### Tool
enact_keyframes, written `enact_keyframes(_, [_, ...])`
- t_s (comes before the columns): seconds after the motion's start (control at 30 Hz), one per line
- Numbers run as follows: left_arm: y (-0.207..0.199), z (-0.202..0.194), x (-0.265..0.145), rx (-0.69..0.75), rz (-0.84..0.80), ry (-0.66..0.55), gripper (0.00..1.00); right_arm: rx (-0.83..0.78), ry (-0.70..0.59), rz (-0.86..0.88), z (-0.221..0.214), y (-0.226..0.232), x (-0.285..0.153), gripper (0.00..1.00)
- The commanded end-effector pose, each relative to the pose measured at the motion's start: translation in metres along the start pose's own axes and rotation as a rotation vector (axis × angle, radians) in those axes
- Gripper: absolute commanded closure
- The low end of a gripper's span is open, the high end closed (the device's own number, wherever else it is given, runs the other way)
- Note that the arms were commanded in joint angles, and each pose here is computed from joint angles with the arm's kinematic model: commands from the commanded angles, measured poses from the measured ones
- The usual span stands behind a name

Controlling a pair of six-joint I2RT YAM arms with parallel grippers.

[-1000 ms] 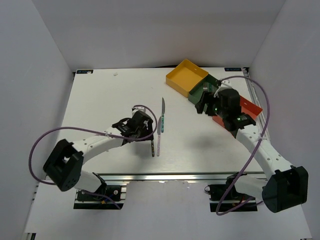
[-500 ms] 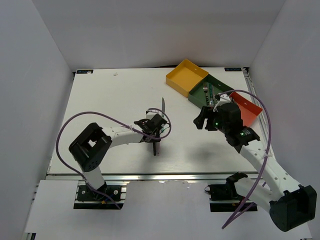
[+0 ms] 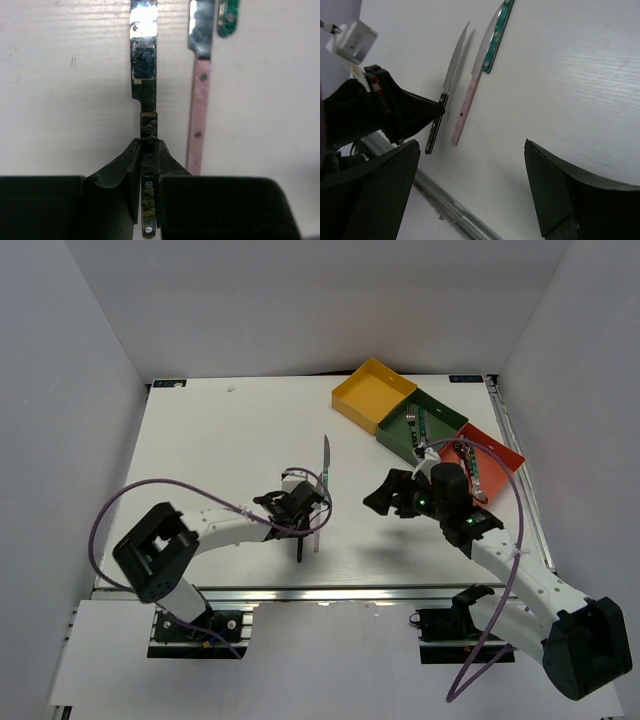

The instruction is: Sort the eating utensils into containers

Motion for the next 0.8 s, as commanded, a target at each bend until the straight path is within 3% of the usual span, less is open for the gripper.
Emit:
enact_keyframes(0.0, [-0.019,0.016,-0.04,0.001,-0.163,-0.078,1.0,0.117,-0.08,0.117,0.012,0.032,0.017,0.11])
enact_keyframes(0.03, [-0.038,0.025,-0.06,-0.029,-0.3,-0.102,1.0,0.136,-0.095,0.141,0.012,0.039,0.02,0.11])
enact_keyframes(0.13, [-0.054,0.027,-0.083,-0.043,-0.465,-0.104,1.0,0.197,-0.121,0.161,0.015,0.055,0.038,0.14])
enact_keyframes(0.3, [-0.068,0.017,-0.094,-0.031,-0.573,-0.042,1.0,0.211,-0.166,0.151,0.037,0.082,0.06,0.18])
enact_keyframes(0.43, [-0.078,0.02,-0.106,-0.054,-0.663,-0.046,1.0,0.206,-0.123,0.124,0.033,0.093,0.083,0.23])
enact_keyframes(0.5, [-0.085,0.023,-0.113,-0.062,-0.708,-0.054,1.0,0.213,-0.12,0.138,0.036,0.097,0.089,0.29])
enact_keyframes(0.57, [-0.088,0.024,-0.116,-0.058,-0.726,-0.052,1.0,0.213,-0.088,0.142,0.027,0.098,0.098,0.44])
enact_keyframes(0.77, [-0.091,0.031,-0.119,-0.057,-0.733,-0.079,1.0,0.214,-0.068,0.145,0.016,0.096,0.102,0.66])
Point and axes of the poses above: each gripper's point midway between its finger pads, its own x axis out along the fingers, its own y axis along the line the jaws close on, z = x × y, the point moved 2 cm from there along -x, back along the fingers, and after that the axes turned 13 degrees about -x, right-handed, at the moved point
